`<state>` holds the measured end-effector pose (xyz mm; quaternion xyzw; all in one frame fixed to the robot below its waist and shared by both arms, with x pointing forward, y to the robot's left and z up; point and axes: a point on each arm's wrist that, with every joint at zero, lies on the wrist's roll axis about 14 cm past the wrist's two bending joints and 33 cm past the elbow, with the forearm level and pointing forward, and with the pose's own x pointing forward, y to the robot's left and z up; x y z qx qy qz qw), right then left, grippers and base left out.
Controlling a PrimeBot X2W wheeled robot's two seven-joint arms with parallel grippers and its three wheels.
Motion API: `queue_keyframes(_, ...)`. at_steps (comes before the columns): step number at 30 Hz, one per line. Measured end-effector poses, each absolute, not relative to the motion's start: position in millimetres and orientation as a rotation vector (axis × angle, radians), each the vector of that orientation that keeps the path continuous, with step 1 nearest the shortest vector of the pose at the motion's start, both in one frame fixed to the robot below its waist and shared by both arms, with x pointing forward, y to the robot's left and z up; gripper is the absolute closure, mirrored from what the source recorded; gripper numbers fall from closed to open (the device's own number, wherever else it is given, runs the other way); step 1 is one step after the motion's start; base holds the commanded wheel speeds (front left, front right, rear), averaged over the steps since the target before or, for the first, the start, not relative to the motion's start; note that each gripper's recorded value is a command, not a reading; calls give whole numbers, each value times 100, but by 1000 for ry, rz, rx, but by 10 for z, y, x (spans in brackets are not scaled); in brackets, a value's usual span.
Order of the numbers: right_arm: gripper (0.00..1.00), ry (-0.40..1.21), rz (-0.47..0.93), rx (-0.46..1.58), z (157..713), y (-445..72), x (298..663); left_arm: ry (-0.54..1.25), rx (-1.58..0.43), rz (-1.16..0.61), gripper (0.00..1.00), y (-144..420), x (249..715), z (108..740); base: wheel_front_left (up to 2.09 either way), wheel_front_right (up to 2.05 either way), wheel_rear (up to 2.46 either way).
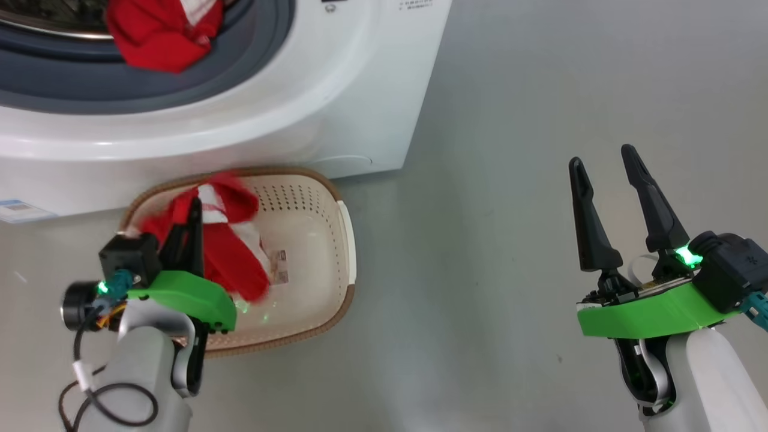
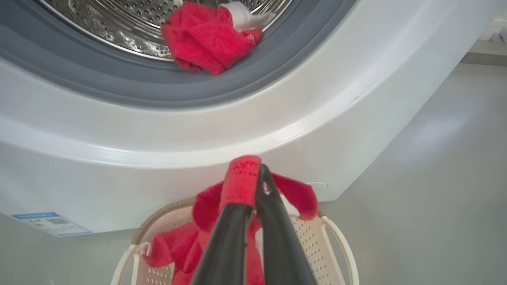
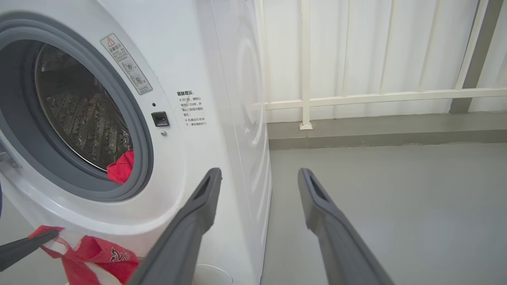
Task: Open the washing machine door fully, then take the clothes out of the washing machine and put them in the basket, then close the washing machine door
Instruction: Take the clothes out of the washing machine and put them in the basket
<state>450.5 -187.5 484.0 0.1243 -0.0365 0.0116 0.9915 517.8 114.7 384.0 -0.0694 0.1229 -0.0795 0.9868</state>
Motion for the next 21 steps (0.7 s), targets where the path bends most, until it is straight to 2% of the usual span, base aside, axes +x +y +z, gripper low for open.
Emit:
queue_keyframes(17,0,3,8,239,4493,-1925,4648,766,-151,-126,100,1029,4860,2448,0,0,0)
queue_keyframes(21,0,29,-8,234,4389,-1976,4634,807,-149,-135,100,978,4876,2311,0,0,0)
